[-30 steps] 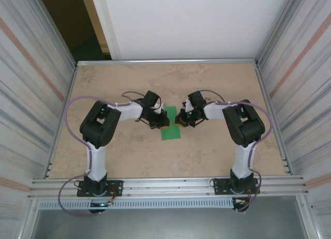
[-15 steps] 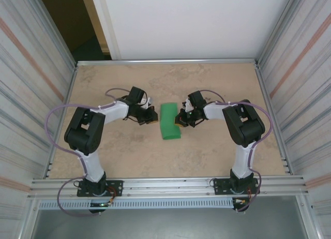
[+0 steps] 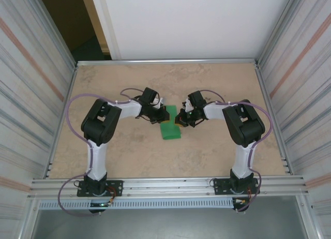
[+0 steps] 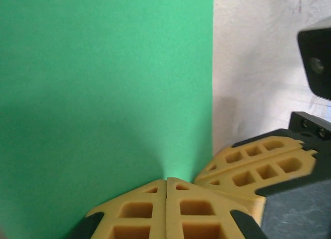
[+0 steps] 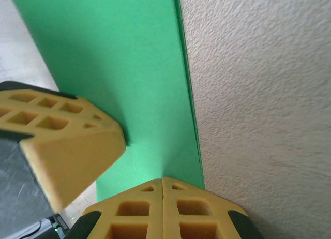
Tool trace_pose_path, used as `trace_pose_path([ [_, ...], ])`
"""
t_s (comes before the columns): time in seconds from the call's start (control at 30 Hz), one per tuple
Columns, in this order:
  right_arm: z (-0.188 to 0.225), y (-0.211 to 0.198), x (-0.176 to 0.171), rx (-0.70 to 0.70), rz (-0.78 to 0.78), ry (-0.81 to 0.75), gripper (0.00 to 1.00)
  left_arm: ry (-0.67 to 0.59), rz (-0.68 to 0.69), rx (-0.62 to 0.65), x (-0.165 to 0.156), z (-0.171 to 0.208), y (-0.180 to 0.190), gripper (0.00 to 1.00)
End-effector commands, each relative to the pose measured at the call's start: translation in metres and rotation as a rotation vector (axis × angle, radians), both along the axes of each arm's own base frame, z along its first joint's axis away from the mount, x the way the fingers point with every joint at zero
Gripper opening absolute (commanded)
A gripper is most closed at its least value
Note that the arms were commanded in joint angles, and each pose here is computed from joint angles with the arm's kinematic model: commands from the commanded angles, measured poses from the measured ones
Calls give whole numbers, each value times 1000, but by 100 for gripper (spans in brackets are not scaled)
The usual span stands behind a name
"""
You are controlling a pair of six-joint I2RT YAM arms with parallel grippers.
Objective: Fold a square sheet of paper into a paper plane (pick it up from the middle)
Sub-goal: First fold the square sheet of paper in half at the center of the table.
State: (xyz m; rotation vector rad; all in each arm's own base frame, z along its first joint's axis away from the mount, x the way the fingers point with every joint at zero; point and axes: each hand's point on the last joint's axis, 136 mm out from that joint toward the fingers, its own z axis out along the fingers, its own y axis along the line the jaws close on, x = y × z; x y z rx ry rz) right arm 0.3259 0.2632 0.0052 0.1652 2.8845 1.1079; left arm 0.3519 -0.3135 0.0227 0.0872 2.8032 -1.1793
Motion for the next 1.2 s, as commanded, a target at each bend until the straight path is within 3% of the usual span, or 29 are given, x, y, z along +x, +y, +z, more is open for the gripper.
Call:
trace_pose_path([
  [0.0, -94, -81, -61, -434, -77, 248, 0, -15, 7, -13, 9, -8, 14, 6],
  [0.3, -96, -84, -62, -442, -76, 253, 0, -31, 134, -45, 47, -16, 72, 6],
  [0.43, -95, -84, -61, -442, -78, 253, 0, -134, 140, -96, 54, 29, 60, 6],
  [0.57, -95, -84, -59, -442, -81, 250, 0, -213, 110, -146, 42, 65, 35, 7],
  [0.77, -96, -84, -61, -444, -79, 257, 0, -138, 57, -126, 22, 35, 2, 7],
  [1.0, -97, -86, -63, -448, -83, 258, 0, -91, 73, -106, 40, 12, 0, 6],
  [1.17, -99, -87, -64, -454, -83, 260, 0, -70, 123, -52, 58, -11, 18, 6],
])
